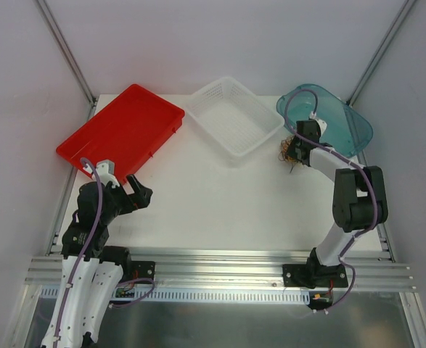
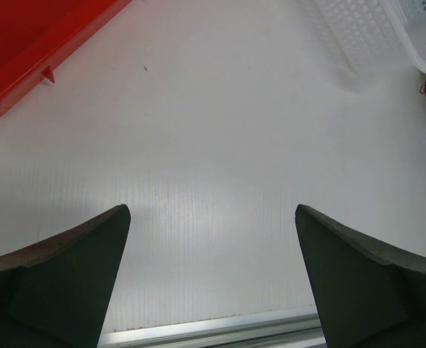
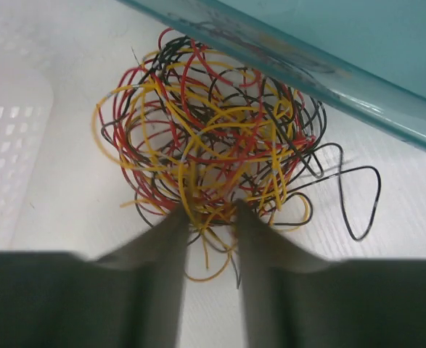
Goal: Untangle the cables
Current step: Untie the cable.
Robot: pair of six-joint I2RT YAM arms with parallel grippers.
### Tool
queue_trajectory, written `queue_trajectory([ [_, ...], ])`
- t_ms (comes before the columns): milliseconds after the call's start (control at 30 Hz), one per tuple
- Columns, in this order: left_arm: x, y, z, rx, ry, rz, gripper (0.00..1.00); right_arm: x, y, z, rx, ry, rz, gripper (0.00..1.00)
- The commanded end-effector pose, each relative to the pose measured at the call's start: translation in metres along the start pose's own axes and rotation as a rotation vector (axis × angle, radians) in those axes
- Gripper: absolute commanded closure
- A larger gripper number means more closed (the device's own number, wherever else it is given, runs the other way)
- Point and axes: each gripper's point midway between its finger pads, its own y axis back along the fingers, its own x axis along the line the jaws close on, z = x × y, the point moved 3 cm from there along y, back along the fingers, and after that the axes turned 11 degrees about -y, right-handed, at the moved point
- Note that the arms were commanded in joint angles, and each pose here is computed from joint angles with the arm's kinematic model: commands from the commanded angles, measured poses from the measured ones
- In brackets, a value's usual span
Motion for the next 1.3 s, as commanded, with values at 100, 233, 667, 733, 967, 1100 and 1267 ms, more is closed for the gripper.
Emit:
queue_trajectory([
  [100, -0.005, -0.005, 0.001, -0.006, -0.033, -0.043, 0.01, -0.001, 0.017, 0.007, -0.039, -0.009, 0.039, 0.96],
  [233, -0.006, -0.005, 0.001, -0.002, -0.031, -0.055, 0.01, -0.007, 0.045, -0.007, -0.016, 0.035, 0.094, 0.99],
  [667, -0.025, -0.013, -0.009, 0.077, -0.025, -0.203, 0.01, 0.042, 0.219, -0.079, 0.071, 0.322, 0.535, 0.99],
  [733, -0.032, -0.014, -0.013, 0.103, -0.02, -0.253, 0.01, 0.051, 0.239, -0.098, 0.092, 0.376, 0.611, 0.99],
  [967, -0.056, -0.014, -0.021, 0.177, -0.015, -0.442, 0.01, 0.077, 0.281, -0.178, 0.196, 0.645, 0.858, 0.99],
  [1100, -0.068, -0.014, -0.031, 0.23, -0.012, -0.483, 0.01, 0.077, 0.276, -0.219, 0.284, 0.762, 0.85, 0.65],
  [1267, -0.086, -0.009, -0.051, 0.312, 0.068, -0.511, 0.01, 0.075, 0.286, -0.23, 0.308, 0.768, 0.857, 0.38],
])
